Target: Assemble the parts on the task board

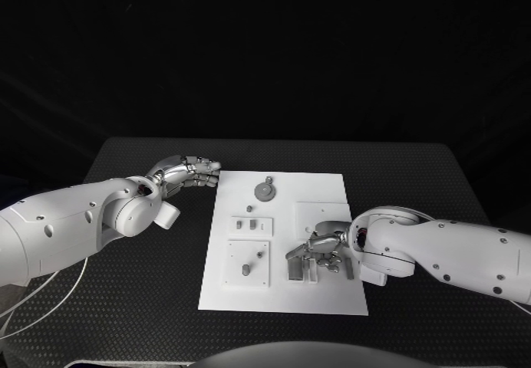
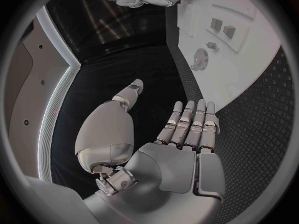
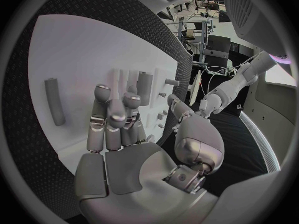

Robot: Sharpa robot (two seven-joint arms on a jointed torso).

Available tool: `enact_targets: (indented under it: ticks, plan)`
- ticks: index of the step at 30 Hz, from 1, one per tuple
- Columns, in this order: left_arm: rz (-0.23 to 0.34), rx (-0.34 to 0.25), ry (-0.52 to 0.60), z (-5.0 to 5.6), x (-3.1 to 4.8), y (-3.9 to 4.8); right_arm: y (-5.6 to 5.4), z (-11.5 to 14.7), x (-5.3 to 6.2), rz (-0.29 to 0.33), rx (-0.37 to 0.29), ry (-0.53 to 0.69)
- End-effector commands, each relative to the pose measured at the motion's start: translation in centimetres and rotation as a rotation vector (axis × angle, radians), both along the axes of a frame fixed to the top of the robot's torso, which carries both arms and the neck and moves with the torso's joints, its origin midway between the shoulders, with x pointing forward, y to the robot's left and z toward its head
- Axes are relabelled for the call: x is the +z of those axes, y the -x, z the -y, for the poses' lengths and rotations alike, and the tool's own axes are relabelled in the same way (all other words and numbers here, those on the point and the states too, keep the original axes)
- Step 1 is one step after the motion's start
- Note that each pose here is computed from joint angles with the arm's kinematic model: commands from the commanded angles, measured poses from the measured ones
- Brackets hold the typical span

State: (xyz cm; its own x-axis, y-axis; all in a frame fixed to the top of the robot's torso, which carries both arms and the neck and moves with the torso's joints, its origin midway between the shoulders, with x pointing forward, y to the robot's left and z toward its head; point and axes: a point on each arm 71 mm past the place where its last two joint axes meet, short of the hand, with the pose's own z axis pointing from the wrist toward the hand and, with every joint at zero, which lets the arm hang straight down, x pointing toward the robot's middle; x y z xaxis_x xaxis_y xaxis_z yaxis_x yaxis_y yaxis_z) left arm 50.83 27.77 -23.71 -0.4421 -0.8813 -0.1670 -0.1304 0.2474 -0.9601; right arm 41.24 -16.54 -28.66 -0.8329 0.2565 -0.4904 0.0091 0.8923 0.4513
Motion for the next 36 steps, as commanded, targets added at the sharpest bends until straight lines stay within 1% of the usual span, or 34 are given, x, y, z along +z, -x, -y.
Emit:
enact_targets:
  ticks: [1,5,12,16,23,25,27,29,32,35,36]
  plan:
    - [0.001,-0.013,0.013,0.2,0.11,0.01,0.1,-0.1,-0.1,-0.001,0.015,-0.001]
    - [0.001,-0.013,0.013,0.2,0.11,0.0,0.1,-0.1,-0.1,0.001,0.019,-0.007]
    - [0.001,-0.011,0.012,0.1,0.1,-0.04,0.2,0.5,0.3,0.035,0.019,-0.013]
    - [0.002,-0.007,0.01,0.0,0.09,-0.1,-0.1,0.9,1.2,0.063,0.015,-0.019]
    - [0.001,-0.005,0.008,-0.1,0.05,-0.17,-1.5,2.5,3.0,0.109,-0.031,-0.029]
    - [0.001,-0.004,0.008,-0.1,0.04,-0.2,-1.9,3.4,3.6,0.121,-0.046,-0.021]
    - [0.0,-0.005,0.008,-0.1,0.03,-0.2,-2.1,4.2,4.1,0.13,-0.052,-0.007]
    - [-0.001,-0.003,0.006,-0.2,0.02,-0.21,-2.2,5.1,4.5,0.128,-0.059,0.01]
    - [-0.002,0.0,0.004,-0.3,0.0,-0.24,-2.1,6.5,4.5,0.108,-0.064,0.051]
    - [-0.003,-0.001,0.004,-0.2,-0.01,-0.25,-1.9,7.9,4.2,0.045,-0.087,0.064]
    - [-0.004,-0.002,0.004,-0.2,-0.02,-0.25,-1.8,8.4,4.2,0.038,-0.093,0.074]
